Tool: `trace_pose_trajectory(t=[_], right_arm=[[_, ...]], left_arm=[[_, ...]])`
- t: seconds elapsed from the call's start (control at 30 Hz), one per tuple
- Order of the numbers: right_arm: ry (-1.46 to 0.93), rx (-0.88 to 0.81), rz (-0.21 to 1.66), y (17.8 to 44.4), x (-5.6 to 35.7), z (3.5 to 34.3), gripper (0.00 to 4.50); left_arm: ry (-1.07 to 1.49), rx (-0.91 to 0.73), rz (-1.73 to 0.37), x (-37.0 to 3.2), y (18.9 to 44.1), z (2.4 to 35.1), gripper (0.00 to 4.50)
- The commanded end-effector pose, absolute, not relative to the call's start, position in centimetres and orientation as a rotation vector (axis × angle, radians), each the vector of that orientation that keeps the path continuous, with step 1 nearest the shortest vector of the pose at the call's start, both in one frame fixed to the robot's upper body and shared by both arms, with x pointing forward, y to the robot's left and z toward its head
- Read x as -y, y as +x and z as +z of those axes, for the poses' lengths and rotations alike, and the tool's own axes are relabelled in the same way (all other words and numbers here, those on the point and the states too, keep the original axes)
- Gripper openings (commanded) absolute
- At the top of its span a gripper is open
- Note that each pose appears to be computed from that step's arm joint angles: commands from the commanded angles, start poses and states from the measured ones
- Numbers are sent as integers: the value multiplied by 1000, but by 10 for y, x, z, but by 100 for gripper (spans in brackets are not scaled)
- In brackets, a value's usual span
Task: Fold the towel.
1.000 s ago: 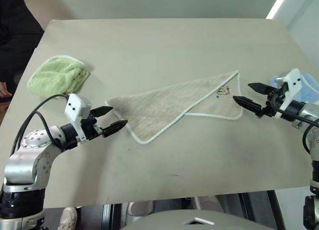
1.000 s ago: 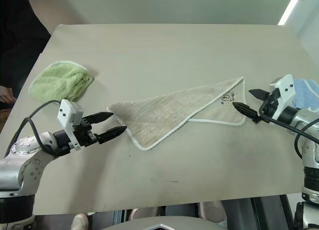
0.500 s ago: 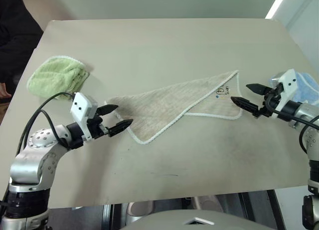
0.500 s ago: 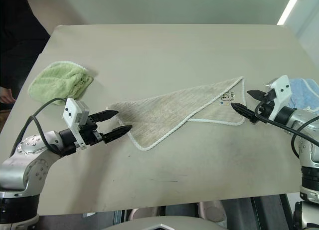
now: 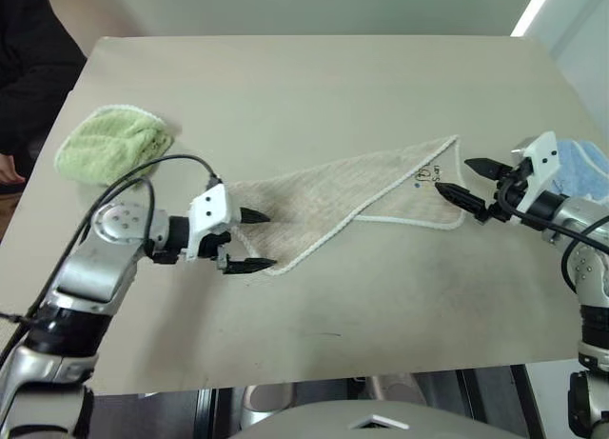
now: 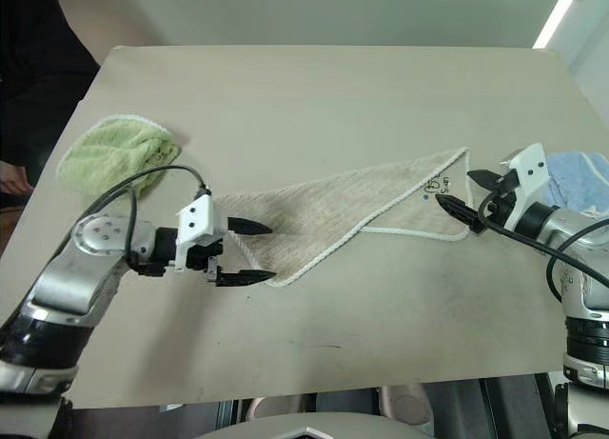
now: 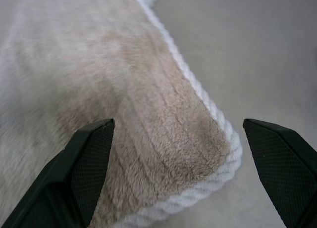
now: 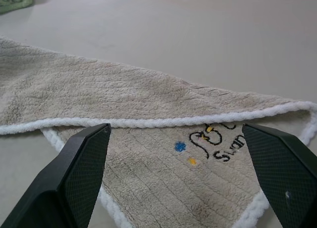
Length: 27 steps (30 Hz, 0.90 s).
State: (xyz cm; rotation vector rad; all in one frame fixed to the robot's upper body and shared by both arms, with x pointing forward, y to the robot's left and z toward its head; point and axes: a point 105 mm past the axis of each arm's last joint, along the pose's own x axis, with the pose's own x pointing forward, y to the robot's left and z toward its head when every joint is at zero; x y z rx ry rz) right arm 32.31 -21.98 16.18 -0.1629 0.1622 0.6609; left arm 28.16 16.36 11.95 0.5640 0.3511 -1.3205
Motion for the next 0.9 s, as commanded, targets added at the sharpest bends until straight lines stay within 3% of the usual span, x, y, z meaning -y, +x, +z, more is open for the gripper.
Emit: trace_pose_trajectory(t=[0.03,0.17,0.43,0.87,0.9], right_arm=[[-183,-106,625,316,225,178,450],[-186,-107,597,310,229,177,450],[-193,-109,552,297,238,180,450],[-200,-104,573,301,235,183,450],[-200,-103,577,302,234,184,450]], left_arm=[[686,-364,-1443,-154,284,115,447],[757,-396,-1535,-145,289,108,447],[768,-554,-1718,-142,273,96,447],[915,-549,-1623,-161,277,87,447],[925,-544,-1625,-162,276,86,431]])
